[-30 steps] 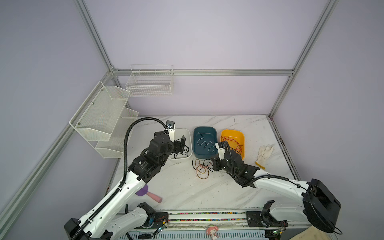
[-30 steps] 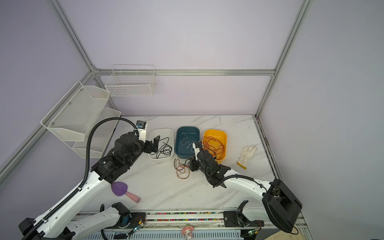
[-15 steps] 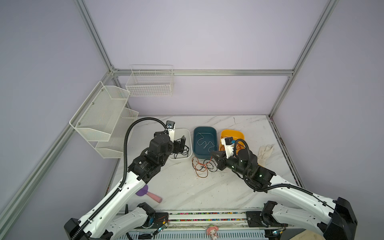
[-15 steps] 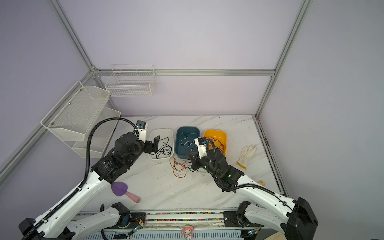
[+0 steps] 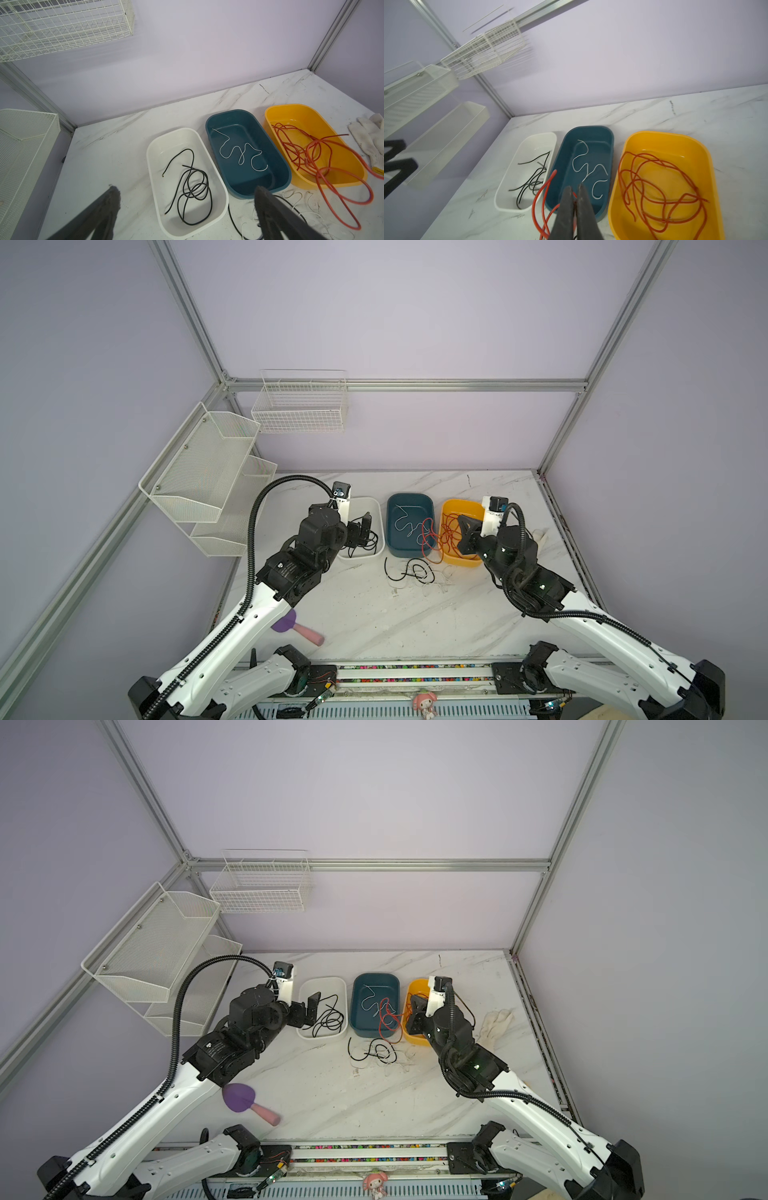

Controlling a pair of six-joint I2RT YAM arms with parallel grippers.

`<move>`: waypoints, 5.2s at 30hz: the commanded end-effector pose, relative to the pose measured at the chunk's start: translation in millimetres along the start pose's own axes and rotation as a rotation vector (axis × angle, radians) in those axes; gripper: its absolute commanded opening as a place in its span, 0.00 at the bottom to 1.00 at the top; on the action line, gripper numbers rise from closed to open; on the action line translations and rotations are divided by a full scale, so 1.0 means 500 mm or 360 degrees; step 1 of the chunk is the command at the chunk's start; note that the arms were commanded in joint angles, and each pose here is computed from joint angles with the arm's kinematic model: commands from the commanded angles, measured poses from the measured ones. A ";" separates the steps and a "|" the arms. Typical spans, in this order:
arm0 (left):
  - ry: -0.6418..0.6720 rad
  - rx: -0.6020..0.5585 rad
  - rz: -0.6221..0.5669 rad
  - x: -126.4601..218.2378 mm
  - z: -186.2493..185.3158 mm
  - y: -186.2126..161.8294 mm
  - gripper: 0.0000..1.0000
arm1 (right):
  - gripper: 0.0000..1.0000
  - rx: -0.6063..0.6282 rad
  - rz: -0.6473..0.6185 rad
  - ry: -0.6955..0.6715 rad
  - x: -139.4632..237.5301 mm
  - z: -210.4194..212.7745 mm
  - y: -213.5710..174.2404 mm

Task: Untangle the cables
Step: 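Lift the red wire and carry it over the yellow tub with the right gripper, then lower the red wire into the yellow tub and open the right gripper, then move the right gripper down to the white wire in the tangle and grasp it, then lift the white wire with the right gripper while the left reaches the tangle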

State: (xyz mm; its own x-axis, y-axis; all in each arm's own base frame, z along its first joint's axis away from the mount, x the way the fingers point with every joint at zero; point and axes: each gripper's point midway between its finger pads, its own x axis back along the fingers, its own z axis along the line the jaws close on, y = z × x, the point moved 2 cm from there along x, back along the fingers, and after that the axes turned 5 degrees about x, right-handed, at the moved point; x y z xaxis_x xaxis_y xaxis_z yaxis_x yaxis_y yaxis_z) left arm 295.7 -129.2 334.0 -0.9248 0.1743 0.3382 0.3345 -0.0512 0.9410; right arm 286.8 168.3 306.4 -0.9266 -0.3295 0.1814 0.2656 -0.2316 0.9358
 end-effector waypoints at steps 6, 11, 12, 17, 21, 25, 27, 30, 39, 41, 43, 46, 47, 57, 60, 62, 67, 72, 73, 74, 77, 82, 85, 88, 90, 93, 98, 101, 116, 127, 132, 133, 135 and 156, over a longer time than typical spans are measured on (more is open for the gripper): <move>-0.0004 0.0056 -0.0044 -0.003 0.002 0.000 1.00 | 0.00 -0.0176 -0.0092 -0.0462 -0.028 -0.122 0.033; -0.0001 0.0046 -0.0021 -0.012 -0.002 -0.006 1.00 | 0.00 -0.0244 -0.0057 -0.0632 -0.068 -0.174 0.011; -0.0006 0.0044 -0.0016 -0.013 -0.003 -0.006 1.00 | 0.00 -0.0257 -0.0035 -0.0664 -0.079 -0.185 0.002; -0.0035 0.0038 0.0001 -0.015 -0.009 -0.010 1.00 | 0.00 -0.0326 -0.0010 -0.0777 -0.112 -0.228 -0.028; -0.0045 0.0034 0.0013 -0.018 -0.013 -0.013 1.00 | 0.00 -0.0366 0.0006 -0.0832 -0.137 -0.255 -0.056; -0.0054 0.0029 0.0029 -0.022 -0.016 -0.016 1.00 | 0.00 -0.0405 0.0110 -0.0831 -0.172 -0.270 -0.104; -0.0059 0.0030 0.0037 -0.023 -0.017 -0.017 1.00 | 0.00 -0.0423 0.0167 -0.0827 -0.189 -0.275 -0.137; -0.0069 0.0029 0.0042 -0.024 -0.020 -0.018 1.00 | 0.00 -0.0437 0.0214 -0.0840 -0.200 -0.283 -0.170; -0.0084 0.0022 0.0056 -0.025 -0.023 -0.019 1.00 | 0.00 -0.0437 0.0287 -0.0826 -0.208 -0.288 -0.200; -0.0085 0.0023 0.0059 -0.025 -0.024 -0.019 1.00 | 0.04 -0.0441 0.0279 -0.0809 -0.205 -0.284 -0.194; -0.0088 0.0022 0.0059 -0.025 -0.024 -0.020 1.00 | 0.09 -0.0440 0.0268 -0.0795 -0.201 -0.280 -0.187; -0.0091 0.0019 0.0069 -0.027 -0.026 -0.021 1.00 | 0.13 -0.0448 0.0251 -0.0782 -0.194 -0.276 -0.177; -0.0088 0.0018 0.0072 -0.027 -0.025 -0.023 1.00 | 0.14 -0.0453 0.0245 -0.0775 -0.192 -0.275 -0.173; -0.0089 0.0016 0.0079 -0.028 -0.026 -0.023 1.00 | 0.28 -0.0458 0.0273 -0.0700 -0.183 -0.258 -0.164; -0.0089 0.0015 0.0082 -0.029 -0.026 -0.024 1.00 | 0.32 -0.0447 0.0295 -0.0665 -0.182 -0.251 -0.167; -0.0092 0.0016 0.0081 -0.028 -0.026 -0.023 1.00 | 0.36 -0.0445 0.0266 -0.0594 -0.174 -0.235 -0.144; -0.0098 0.0017 0.0083 -0.028 -0.027 -0.023 1.00 | 0.49 -0.0398 0.0396 -0.0404 -0.176 -0.200 -0.165; -0.0098 0.0017 0.0086 -0.029 -0.028 -0.024 1.00 | 0.55 -0.0446 0.0521 -0.0191 -0.153 -0.154 -0.212; -0.0099 0.0016 0.0088 -0.030 -0.028 -0.024 1.00 | 0.55 -0.0438 0.0539 -0.0181 -0.146 -0.148 -0.221; -0.0100 0.0017 0.0089 -0.030 -0.029 -0.025 1.00 | 0.55 -0.0428 0.0560 -0.0168 -0.137 -0.141 -0.230; -0.0105 0.0017 0.0094 -0.031 -0.030 -0.026 1.00 | 0.56 -0.0403 0.0606 -0.0134 -0.111 -0.121 -0.255; -0.0100 0.0016 0.0100 -0.034 -0.030 -0.026 1.00 | 0.58 -0.0400 0.0690 -0.0100 -0.067 -0.094 -0.299; -0.0091 0.0013 0.0105 -0.035 -0.029 -0.028 1.00 | 0.58 -0.0414 0.0723 -0.0102 -0.046 -0.090 -0.323; -0.0084 0.0005 0.0112 -0.038 -0.028 -0.031 1.00 | 0.59 -0.0440 0.0767 -0.0116 -0.030 -0.090 -0.355; -0.0084 0.0004 0.0114 -0.039 -0.029 -0.031 1.00 | 0.59 -0.0459 0.0807 -0.0126 -0.023 -0.089 -0.380; -0.0073 0.0001 0.0114 -0.038 -0.026 -0.030 1.00 | 0.59 -0.0473 0.0835 -0.0135 -0.014 -0.084 -0.404; -0.0066 -0.0007 0.0113 -0.038 -0.025 -0.031 1.00 | 0.59 -0.0471 0.0863 -0.0155 -0.012 -0.081 -0.434; -0.0064 -0.0008 0.0112 -0.038 -0.025 -0.030 1.00 | 0.58 -0.0471 0.0897 -0.0156 -0.015 -0.076 -0.456; -0.0067 -0.0011 0.0116 -0.038 -0.025 -0.031 1.00 | 0.45 -0.0460 0.0928 -0.0178 -0.031 -0.073 -0.498; -0.0074 -0.0011 0.0120 -0.038 -0.026 -0.032 1.00 | 0.18 -0.0417 0.0869 -0.0215 -0.036 -0.082 -0.486; -0.0074 -0.0011 0.0118 -0.038 -0.027 -0.031 1.00 | 0.07 -0.0398 0.0848 -0.0204 -0.037 -0.077 -0.472; -0.0073 -0.0011 0.0119 -0.038 -0.026 -0.032 1.00 | 0.04 -0.0389 0.0843 -0.0203 -0.037 -0.077 -0.468; -0.0073 -0.0012 0.0121 -0.038 -0.026 -0.033 1.00 | 0.00 -0.0374 0.0825 -0.0200 -0.036 -0.074 -0.455; -0.0079 -0.0008 0.0108 -0.034 -0.026 -0.028 1.00 | 0.00 -0.0100 0.0577 0.0107 -0.018 0.009 -0.261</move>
State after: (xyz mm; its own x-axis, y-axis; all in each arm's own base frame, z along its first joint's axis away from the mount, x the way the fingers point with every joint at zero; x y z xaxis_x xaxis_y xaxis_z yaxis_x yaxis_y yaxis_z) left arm 304.2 -145.8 307.2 -0.8796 0.2164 0.4237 0.4149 -0.0867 0.9057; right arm 262.8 200.5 166.7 -0.7581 -0.4191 0.4996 0.6135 -0.1985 0.7643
